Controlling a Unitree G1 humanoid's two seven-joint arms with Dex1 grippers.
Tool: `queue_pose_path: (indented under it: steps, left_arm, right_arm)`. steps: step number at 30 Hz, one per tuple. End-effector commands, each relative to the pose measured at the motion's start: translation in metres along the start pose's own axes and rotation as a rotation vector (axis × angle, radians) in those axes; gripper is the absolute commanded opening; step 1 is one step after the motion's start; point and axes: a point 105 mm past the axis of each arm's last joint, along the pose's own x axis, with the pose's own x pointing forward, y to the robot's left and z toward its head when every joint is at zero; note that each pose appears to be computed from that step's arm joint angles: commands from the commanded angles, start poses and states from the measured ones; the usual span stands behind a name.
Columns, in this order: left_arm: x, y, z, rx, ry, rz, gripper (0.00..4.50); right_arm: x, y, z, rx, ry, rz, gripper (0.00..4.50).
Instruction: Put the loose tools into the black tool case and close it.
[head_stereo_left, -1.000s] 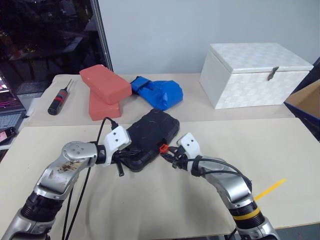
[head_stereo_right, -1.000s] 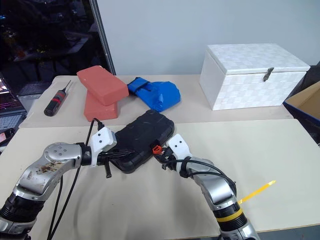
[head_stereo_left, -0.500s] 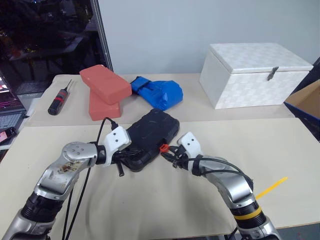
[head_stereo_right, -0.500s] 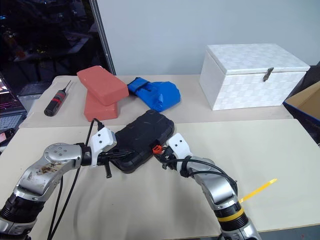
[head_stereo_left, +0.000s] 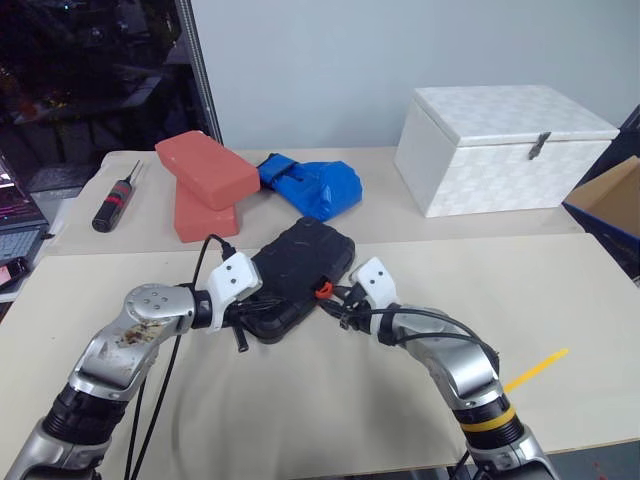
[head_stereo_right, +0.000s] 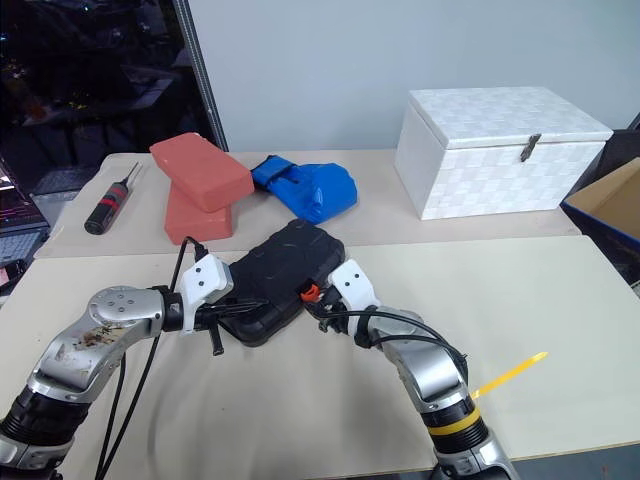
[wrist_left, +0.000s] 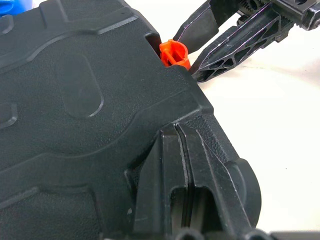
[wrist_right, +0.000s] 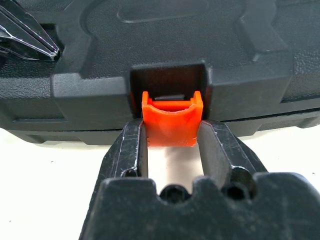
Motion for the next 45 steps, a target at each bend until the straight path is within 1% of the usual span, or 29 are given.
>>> queue_pose_path:
  steps: [1,4,8,12,15,17,18,19,22,23,25,29,36,38,40,45]
  left_arm:
    - [0.011,-0.022,-0.045,-0.119,0.141,-0.073,0.0]
    - [0.011,-0.021,-0.046,-0.122,0.141,-0.068,0.0]
    - [0.01,-0.021,-0.047,-0.125,0.142,-0.065,0.0]
    - [0.01,-0.022,-0.047,-0.129,0.142,-0.063,0.0]
    - [0.012,-0.023,-0.047,-0.132,0.139,-0.065,0.0]
    - [0.012,-0.023,-0.047,-0.132,0.138,-0.065,0.0]
    - [0.012,-0.023,-0.047,-0.132,0.138,-0.065,0.0]
    - [0.012,-0.023,-0.047,-0.132,0.137,-0.065,0.0]
    - [0.013,-0.024,-0.047,-0.131,0.136,-0.067,0.0]
    - [0.013,-0.024,-0.047,-0.131,0.135,-0.068,0.0]
    - [0.014,-0.025,-0.047,-0.131,0.134,-0.068,0.0]
    - [0.013,-0.025,-0.047,-0.134,0.135,-0.065,0.0]
    - [0.013,-0.027,-0.049,-0.145,0.136,-0.059,0.0]
    - [0.013,-0.027,-0.049,-0.152,0.137,-0.054,0.0]
    - [0.014,-0.027,-0.049,-0.154,0.137,-0.052,0.0]
    - [0.014,-0.027,-0.05,-0.156,0.138,-0.049,0.0]
  right_arm:
    - [0.005,0.008,0.027,-0.038,-0.091,0.055,2.41]
    - [0.0,0.005,0.027,-0.043,-0.085,0.039,3.38]
    - [-0.018,-0.003,0.021,-0.024,-0.055,0.007,3.38]
    - [-0.03,-0.005,0.015,-0.003,-0.023,-0.014,3.38]
    - [-0.031,0.0,0.015,0.042,-0.032,0.012,2.67]
    - [-0.026,0.0,0.017,0.058,-0.041,0.011,2.01]
    - [-0.023,0.0,0.017,0.057,-0.04,0.014,1.52]
    - [-0.02,0.001,0.017,0.057,-0.038,0.015,1.32]
    - [-0.005,0.001,0.019,0.053,-0.037,0.021,0.27]
    - [0.001,0.002,0.02,0.053,-0.04,0.025,0.06]
    - [0.008,0.004,0.022,0.051,-0.045,0.038,0.06]
    - [0.01,0.005,0.022,0.049,-0.063,0.041,0.06]
    - [-0.005,0.004,0.019,0.078,-0.106,0.033,0.06]
    - [-0.011,0.002,0.021,0.116,-0.143,0.027,0.06]
    - [-0.013,0.0,0.021,0.115,-0.154,0.019,0.06]
    - [-0.013,0.001,0.034,0.124,-0.226,0.025,0.06]
